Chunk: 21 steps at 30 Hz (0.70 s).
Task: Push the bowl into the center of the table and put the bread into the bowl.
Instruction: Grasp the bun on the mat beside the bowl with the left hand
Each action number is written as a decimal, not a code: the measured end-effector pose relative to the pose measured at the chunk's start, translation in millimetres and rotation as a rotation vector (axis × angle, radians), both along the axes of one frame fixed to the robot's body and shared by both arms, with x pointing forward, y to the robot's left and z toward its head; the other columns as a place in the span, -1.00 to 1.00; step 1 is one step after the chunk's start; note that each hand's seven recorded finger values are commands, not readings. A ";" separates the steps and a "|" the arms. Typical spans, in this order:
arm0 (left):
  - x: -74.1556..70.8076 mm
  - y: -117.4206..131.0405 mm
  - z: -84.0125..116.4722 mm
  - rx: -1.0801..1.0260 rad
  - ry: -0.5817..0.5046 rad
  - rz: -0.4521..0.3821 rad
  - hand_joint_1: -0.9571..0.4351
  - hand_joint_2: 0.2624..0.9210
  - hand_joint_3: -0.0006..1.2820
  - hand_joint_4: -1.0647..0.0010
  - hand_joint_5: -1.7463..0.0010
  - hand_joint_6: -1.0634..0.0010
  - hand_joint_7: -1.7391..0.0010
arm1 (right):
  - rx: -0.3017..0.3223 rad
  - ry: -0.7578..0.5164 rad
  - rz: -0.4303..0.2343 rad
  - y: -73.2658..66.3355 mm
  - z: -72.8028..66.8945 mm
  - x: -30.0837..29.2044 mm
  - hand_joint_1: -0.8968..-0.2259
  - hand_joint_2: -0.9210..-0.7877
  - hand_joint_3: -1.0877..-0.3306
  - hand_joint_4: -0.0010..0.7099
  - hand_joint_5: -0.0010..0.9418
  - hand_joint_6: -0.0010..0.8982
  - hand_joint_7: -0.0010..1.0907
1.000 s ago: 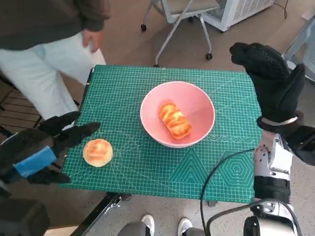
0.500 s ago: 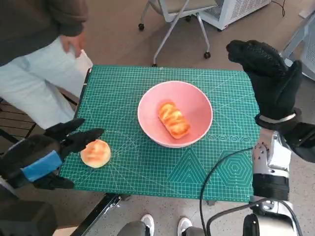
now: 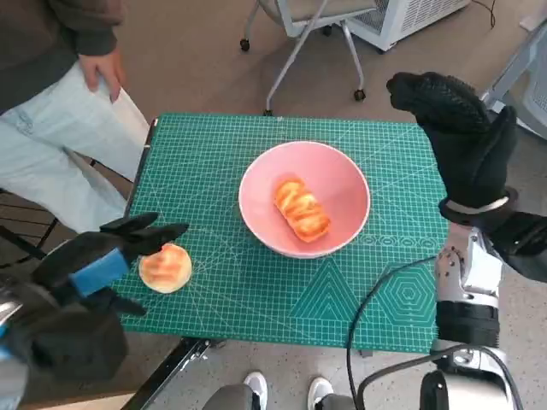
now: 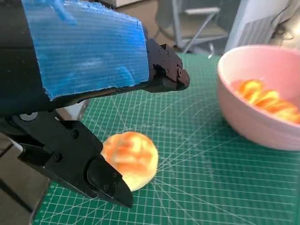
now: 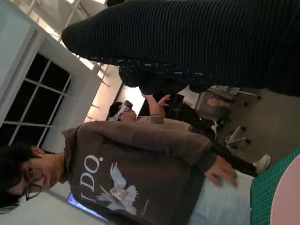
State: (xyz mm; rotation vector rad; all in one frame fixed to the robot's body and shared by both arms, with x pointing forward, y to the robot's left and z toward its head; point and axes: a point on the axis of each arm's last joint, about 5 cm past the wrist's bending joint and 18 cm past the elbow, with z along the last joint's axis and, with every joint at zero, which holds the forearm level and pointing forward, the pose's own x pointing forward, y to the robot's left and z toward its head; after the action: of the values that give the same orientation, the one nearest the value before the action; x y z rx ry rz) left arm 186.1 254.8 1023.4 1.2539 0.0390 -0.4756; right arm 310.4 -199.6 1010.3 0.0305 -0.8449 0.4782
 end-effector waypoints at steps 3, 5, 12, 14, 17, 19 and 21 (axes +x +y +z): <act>6.4 0.5 -6.1 -0.003 0.017 0.007 0.46 0.18 -0.98 0.57 0.99 0.30 0.99 | -0.002 0.002 0.002 -0.3 -0.5 0.2 -0.27 -1.00 -0.04 -0.51 -0.99 -0.97 -0.12; 9.8 0.2 -9.2 0.005 0.026 0.013 0.45 0.20 -0.98 0.56 0.99 0.29 0.99 | -0.002 0.003 0.002 -0.6 -0.7 0.2 -0.27 -1.00 -0.04 -0.51 -0.99 -0.97 -0.12; 21.8 -0.9 -22.9 0.039 0.066 0.024 0.45 0.29 -0.97 0.48 0.98 0.24 0.98 | -0.005 -0.001 -0.001 -1.8 -0.4 0.0 -0.28 -1.00 -0.03 -0.52 -0.99 -0.98 -0.13; 25.1 -1.2 -26.8 0.047 0.080 0.029 0.45 0.32 -0.97 0.44 0.98 0.23 0.98 | -0.006 -0.002 -0.003 -2.4 -0.2 -0.1 -0.28 -1.00 -0.03 -0.52 -0.99 -0.98 -0.13; 29.5 -1.5 -31.5 0.064 0.101 0.036 0.46 0.39 -0.96 0.37 0.97 0.19 0.98 | -0.007 -0.004 -0.005 -2.9 0.1 -0.2 -0.31 -1.00 -0.02 -0.52 -1.00 -0.97 -0.13; 32.6 -1.5 -34.4 0.076 0.116 0.040 0.46 0.44 -0.95 0.30 0.97 0.16 0.98 | -0.007 -0.005 -0.007 -3.6 0.3 -0.4 -0.33 -1.00 -0.01 -0.52 -1.00 -0.96 -0.13; 35.5 -1.1 -37.0 0.084 0.131 0.046 0.46 0.48 -0.95 0.25 0.97 0.13 0.98 | -0.007 -0.006 -0.008 -4.4 0.4 -0.5 -0.33 -1.00 0.00 -0.52 -1.00 -0.96 -0.14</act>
State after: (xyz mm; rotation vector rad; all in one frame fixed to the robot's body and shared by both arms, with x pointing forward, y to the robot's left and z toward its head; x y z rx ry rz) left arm 221.6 253.6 986.4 1.3002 0.1997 -0.5202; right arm 309.9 -204.0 1010.8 0.0195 -0.8485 0.4734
